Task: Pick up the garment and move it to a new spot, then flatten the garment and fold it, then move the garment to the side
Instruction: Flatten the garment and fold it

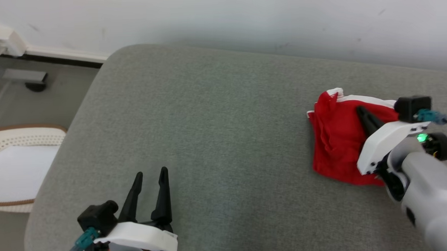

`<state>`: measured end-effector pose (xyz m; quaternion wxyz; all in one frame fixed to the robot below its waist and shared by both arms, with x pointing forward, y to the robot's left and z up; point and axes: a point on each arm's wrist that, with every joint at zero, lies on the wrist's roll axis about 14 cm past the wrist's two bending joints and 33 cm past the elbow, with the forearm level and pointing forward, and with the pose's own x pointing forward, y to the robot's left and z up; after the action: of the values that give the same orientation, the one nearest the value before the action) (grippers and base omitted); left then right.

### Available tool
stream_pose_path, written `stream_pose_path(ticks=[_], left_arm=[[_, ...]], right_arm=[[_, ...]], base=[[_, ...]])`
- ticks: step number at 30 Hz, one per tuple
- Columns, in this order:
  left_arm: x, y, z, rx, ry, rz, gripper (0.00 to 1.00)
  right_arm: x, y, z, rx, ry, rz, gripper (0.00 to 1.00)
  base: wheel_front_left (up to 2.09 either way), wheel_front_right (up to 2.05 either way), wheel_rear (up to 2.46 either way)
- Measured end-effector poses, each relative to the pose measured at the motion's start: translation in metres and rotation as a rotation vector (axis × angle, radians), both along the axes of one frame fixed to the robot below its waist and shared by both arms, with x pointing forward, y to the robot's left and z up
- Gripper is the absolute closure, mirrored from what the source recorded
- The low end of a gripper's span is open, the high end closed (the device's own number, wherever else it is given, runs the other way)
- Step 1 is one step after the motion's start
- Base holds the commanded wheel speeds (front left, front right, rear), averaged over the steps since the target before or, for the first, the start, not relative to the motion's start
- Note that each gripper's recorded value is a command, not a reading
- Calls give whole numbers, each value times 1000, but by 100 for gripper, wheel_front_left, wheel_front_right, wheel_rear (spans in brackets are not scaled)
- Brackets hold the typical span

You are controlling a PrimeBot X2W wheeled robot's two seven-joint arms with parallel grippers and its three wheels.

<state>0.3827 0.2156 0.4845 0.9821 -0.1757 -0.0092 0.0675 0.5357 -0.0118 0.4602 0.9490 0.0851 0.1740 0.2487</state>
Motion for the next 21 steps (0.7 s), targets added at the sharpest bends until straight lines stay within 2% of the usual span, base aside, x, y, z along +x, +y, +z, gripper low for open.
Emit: stream_pose_path(ticks=[1, 5, 11, 16, 21], left_arm=[[-4, 6, -4, 1, 13, 17, 0], [-6, 10, -9, -10, 31, 33, 0], [-1, 11, -13, -17, 44, 44, 0], [6, 3, -11, -21, 32, 18, 0], [12, -7, -5, -8, 12, -15, 0]], right_arm=[[-9, 20, -12, 3, 30, 42, 100], [-27, 51, -33, 29, 86, 104, 100], [-48, 87, -41, 66, 101, 208, 100], [-50, 87, -27, 88, 51, 224, 100], [-45, 68, -3, 101, -23, 201, 100]], base=[[0, 0, 0], [0, 0, 0], [0, 0, 0], [0, 0, 0], [0, 0, 0]])
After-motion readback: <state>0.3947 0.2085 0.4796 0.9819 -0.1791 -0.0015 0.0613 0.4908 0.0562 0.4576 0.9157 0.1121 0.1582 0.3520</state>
